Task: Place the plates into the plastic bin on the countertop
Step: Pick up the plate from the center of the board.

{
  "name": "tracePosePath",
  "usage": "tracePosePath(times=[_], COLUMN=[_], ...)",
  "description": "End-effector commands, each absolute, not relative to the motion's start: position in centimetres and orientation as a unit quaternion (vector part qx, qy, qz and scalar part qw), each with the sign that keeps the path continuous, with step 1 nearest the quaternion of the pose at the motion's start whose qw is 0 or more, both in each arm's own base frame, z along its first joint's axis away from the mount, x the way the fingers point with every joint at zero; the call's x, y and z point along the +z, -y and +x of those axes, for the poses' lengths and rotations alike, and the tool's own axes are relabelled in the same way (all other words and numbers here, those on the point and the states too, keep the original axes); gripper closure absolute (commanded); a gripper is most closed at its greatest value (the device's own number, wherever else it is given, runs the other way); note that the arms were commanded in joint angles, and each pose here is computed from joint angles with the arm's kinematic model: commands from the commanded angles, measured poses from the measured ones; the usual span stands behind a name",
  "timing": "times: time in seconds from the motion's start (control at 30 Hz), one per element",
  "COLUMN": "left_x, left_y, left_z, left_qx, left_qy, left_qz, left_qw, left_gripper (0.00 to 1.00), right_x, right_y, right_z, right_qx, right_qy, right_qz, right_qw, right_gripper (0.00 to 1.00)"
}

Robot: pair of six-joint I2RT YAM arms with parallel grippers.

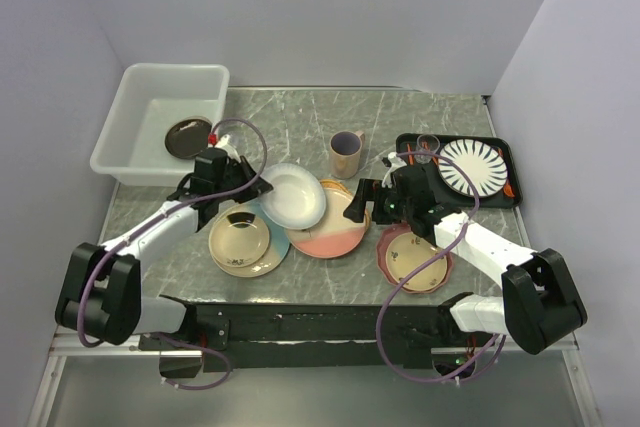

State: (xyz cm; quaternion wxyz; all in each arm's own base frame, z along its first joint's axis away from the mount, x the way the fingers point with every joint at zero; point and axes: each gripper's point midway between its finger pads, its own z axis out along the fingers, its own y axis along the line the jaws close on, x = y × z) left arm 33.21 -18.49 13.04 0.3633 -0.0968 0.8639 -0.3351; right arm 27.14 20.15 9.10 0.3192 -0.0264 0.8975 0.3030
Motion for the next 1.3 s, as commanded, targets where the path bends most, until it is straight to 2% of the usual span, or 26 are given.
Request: tracePosePath(times=[0.0,0.93,1.27], left_x=[20.6,31.2,31.9], left_y=[19.2,13.5,11.8], left_z=[34.9,38.8,40.3], left_qx=[-0.39,-0.402,-0.396], left_qy=[-0.809,-0.737,-0.729], left_qz=[-0.063,-0.084,-0.1], left_qw=[0.435,0.537,0.549], left_gripper=[0.99,0.99,0.99], right_x=[10.6,10.4,10.4], right_y=[-20.9,-21.1,-21.3], right_z=[28.0,28.1,28.1], right_qx=[0.316,0.319,0.323], right_qy=[-0.884,-0.885,-0.885], right_qz=[-0.037,-0.039,-0.04], right_qw=[0.342,0.337,0.334], right_gripper=[0.0,0.0,0.0])
